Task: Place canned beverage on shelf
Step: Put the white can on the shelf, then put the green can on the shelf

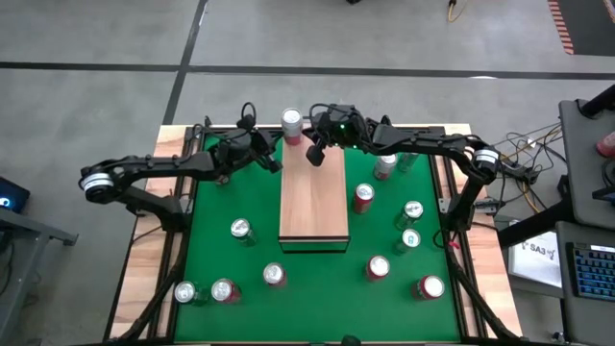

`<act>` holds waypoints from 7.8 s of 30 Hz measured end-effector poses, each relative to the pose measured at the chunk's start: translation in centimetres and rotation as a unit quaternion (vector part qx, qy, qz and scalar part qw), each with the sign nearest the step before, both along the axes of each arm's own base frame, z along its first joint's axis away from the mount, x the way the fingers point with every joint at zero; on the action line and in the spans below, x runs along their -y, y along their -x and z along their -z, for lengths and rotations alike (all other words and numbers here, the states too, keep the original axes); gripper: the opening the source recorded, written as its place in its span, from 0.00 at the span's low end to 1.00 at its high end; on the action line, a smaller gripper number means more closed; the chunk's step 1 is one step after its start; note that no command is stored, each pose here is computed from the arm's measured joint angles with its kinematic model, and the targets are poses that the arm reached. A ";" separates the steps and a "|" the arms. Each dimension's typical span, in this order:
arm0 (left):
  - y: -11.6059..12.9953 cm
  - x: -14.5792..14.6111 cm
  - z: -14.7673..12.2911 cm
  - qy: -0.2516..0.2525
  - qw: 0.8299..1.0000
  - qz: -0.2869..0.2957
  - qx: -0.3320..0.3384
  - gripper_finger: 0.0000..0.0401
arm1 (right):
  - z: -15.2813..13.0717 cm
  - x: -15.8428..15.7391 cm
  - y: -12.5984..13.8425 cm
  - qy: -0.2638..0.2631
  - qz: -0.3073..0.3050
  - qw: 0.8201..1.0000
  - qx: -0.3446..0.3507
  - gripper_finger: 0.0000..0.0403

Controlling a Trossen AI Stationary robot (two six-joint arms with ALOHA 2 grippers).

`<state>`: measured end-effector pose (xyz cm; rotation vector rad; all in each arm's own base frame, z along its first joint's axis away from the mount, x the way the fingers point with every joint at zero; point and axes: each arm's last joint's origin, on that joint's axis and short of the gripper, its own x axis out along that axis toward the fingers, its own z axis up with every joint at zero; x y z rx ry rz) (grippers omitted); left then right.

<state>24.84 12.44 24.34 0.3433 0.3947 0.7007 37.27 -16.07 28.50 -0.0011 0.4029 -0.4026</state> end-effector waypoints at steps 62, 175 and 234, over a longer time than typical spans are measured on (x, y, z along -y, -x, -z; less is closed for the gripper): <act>0.3 -0.4 -0.9 -0.034 0.999 -0.005 0.018 0.00 | -1.1 0.5 0.3 0.034 0.015 0.999 0.018 0.03; 6.8 5.2 -6.8 0.031 0.986 0.129 0.098 0.00 | 1.1 -0.5 -1.5 0.014 0.030 0.999 0.012 0.03; 6.0 12.3 -5.3 0.225 0.934 0.267 0.079 0.00 | -4.5 -16.1 8.7 -0.352 0.063 0.917 -0.175 0.03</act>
